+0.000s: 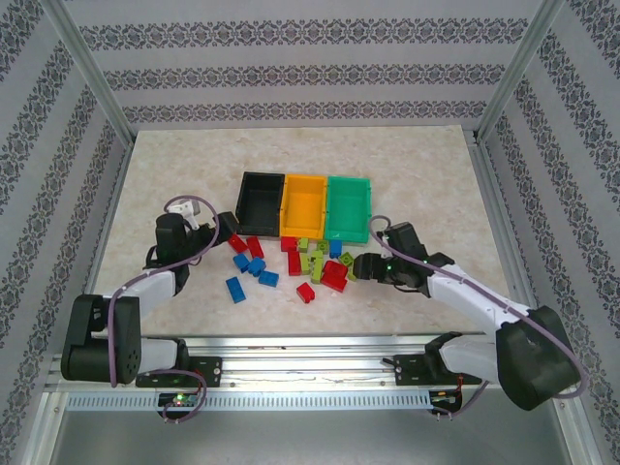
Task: Sort the legos into containers by color
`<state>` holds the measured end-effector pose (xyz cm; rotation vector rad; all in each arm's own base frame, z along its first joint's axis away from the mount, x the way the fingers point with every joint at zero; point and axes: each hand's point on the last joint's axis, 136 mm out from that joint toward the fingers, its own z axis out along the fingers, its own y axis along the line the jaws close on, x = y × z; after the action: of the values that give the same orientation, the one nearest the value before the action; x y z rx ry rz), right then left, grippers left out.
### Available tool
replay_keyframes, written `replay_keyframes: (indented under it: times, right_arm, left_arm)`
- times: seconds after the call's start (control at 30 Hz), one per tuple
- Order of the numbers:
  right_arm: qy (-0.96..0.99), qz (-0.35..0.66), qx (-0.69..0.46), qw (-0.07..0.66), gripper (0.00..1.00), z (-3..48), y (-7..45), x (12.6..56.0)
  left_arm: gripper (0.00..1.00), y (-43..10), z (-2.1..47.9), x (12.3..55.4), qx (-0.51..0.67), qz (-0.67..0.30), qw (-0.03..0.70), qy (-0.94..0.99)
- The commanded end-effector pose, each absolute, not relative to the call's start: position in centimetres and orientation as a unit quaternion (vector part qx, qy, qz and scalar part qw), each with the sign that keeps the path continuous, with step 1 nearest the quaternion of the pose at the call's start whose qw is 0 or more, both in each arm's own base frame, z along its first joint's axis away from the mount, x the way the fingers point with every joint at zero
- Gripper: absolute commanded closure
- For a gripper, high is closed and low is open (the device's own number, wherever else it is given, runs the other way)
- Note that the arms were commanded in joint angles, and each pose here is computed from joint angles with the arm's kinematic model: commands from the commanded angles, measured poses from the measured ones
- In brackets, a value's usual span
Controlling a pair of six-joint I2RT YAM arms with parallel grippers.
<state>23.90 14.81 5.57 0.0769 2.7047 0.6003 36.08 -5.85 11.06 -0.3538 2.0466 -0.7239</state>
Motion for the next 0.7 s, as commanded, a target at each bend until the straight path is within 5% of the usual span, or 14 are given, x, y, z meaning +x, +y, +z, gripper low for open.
replay_keyframes:
  times: [0.0, 0.67]
  right_arm:
    - [0.97, 0.166, 0.048, 0.17, 0.37, 5.6, 13.6, 24.0]
    - [0.976, 0.158, 0.047, 0.144, 0.38, 2.9, 15.4, 26.6]
  left_arm:
    - [0.01, -6.9, 10.4, 35.3, -0.15, -0.327, 0.44, 0.823]
    - [0.01, -7.1, 11.7, 34.4, -0.131, -0.328, 0.459, 0.815]
